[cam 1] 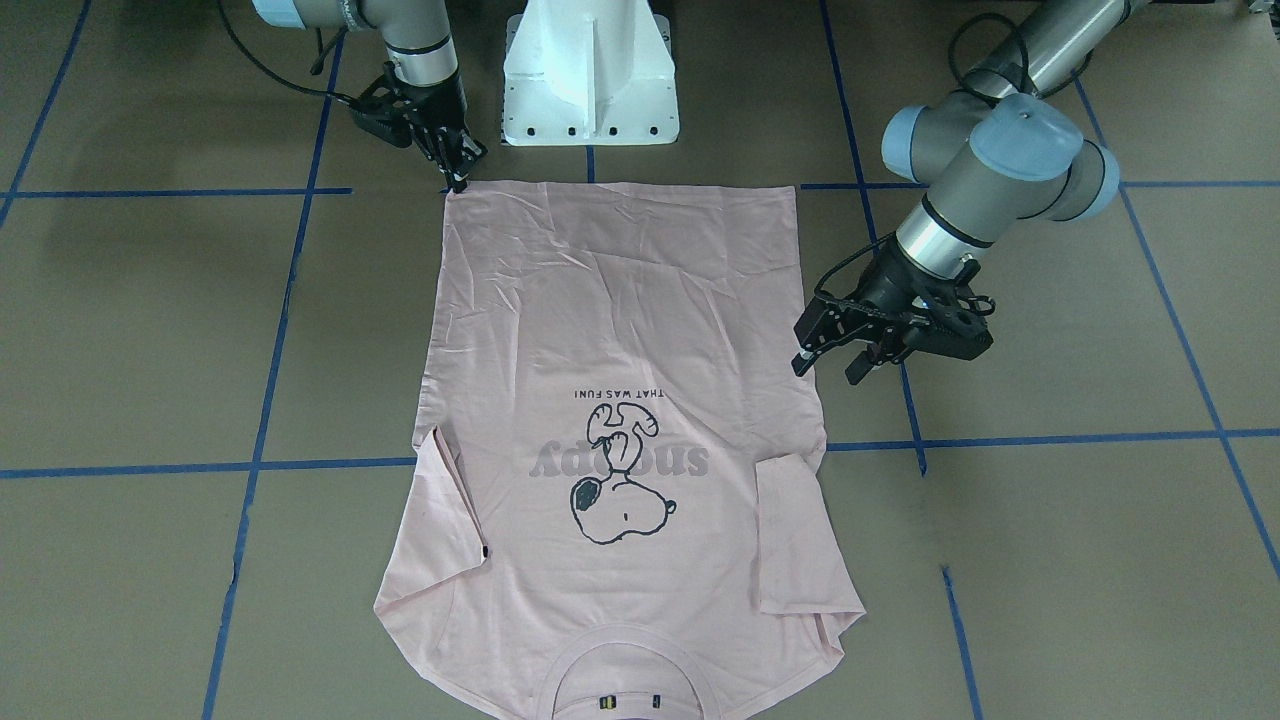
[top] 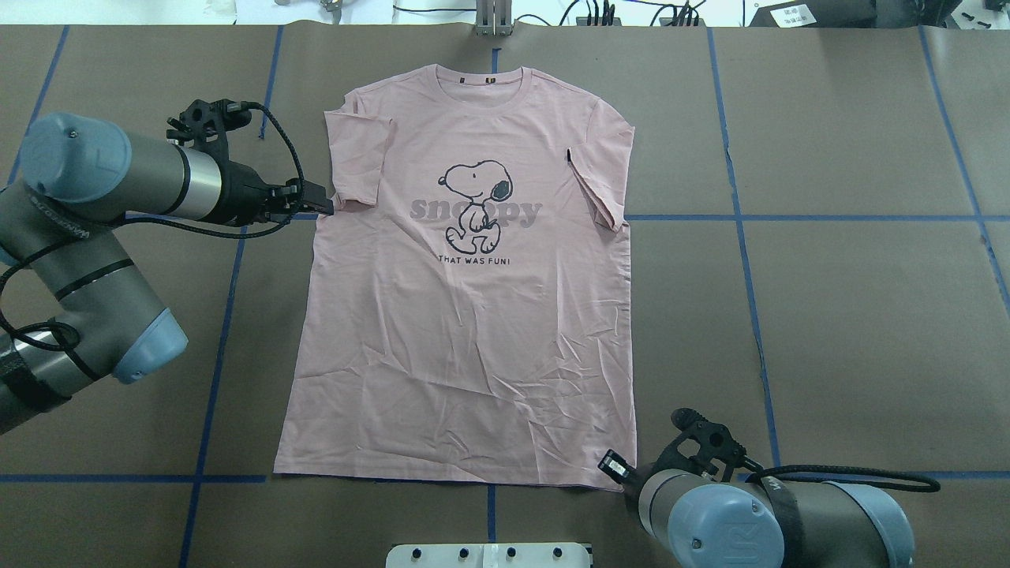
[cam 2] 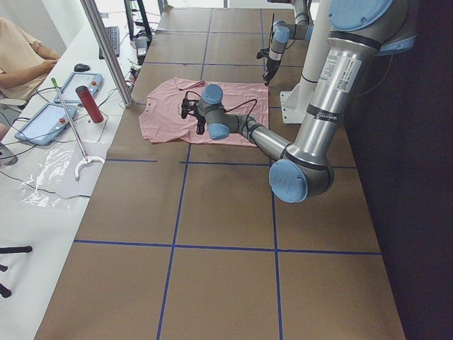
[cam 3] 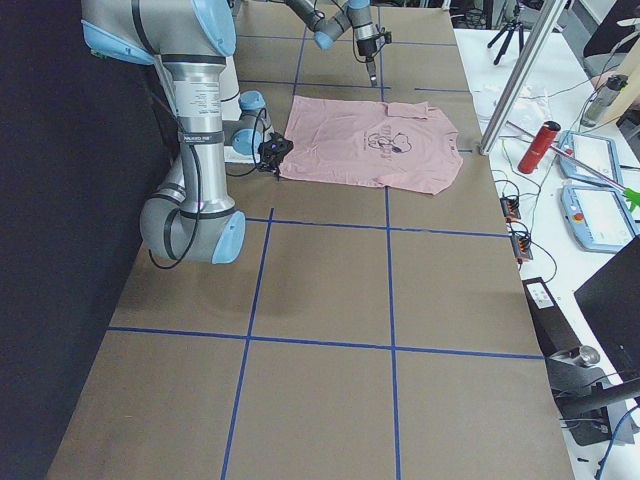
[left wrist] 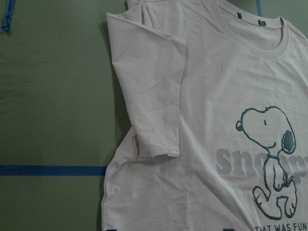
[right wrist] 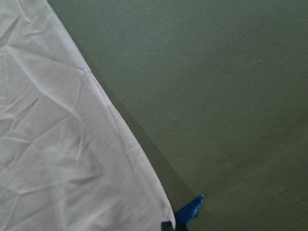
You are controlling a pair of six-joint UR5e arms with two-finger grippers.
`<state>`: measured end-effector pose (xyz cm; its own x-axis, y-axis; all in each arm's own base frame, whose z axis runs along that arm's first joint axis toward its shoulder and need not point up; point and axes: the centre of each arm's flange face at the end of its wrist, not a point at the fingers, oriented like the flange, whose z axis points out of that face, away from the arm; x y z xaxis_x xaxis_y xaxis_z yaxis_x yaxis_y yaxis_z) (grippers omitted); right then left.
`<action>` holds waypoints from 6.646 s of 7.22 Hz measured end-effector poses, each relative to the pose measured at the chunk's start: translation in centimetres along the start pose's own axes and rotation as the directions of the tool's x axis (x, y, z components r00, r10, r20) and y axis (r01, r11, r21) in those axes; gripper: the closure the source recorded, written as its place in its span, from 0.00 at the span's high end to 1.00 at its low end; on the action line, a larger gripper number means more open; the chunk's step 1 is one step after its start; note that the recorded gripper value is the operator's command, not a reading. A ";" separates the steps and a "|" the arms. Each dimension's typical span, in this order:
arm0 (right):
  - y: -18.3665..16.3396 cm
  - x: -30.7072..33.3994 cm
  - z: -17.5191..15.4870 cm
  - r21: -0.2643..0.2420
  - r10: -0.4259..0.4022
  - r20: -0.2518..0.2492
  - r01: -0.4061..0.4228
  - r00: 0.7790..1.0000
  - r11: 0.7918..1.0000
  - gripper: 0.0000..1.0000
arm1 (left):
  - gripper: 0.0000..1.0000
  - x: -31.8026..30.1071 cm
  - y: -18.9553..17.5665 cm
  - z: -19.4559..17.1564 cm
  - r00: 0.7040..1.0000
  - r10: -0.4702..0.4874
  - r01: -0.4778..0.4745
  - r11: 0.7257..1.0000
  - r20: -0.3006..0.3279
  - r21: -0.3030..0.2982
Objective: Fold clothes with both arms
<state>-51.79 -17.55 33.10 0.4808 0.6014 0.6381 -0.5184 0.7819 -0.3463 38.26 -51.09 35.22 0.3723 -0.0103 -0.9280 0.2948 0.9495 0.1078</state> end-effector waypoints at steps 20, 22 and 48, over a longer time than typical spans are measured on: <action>-2.8 2.7 -5.3 -0.027 -0.005 0.027 0.005 1.000 1.000 0.00 | 0.00 1.7 32.3 -1.0 0.859 -0.375 0.437 0.891 0.349 -0.119; -3.3 3.4 -6.3 -0.035 -0.004 0.026 0.005 1.000 0.999 0.00 | 0.00 4.1 32.6 -3.5 0.866 -0.397 0.455 0.878 0.306 -0.149; -35.9 -23.2 0.4 0.191 -0.186 0.177 0.152 0.966 0.970 1.00 | 1.00 -0.6 -3.1 6.7 0.963 -0.255 0.271 0.914 -0.092 0.301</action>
<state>-44.60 -59.61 31.05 0.4362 0.4066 0.8028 -0.5648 0.8182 -0.1075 42.99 -56.12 37.79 0.2020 -0.2232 -0.9536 0.6354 0.7708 -0.0458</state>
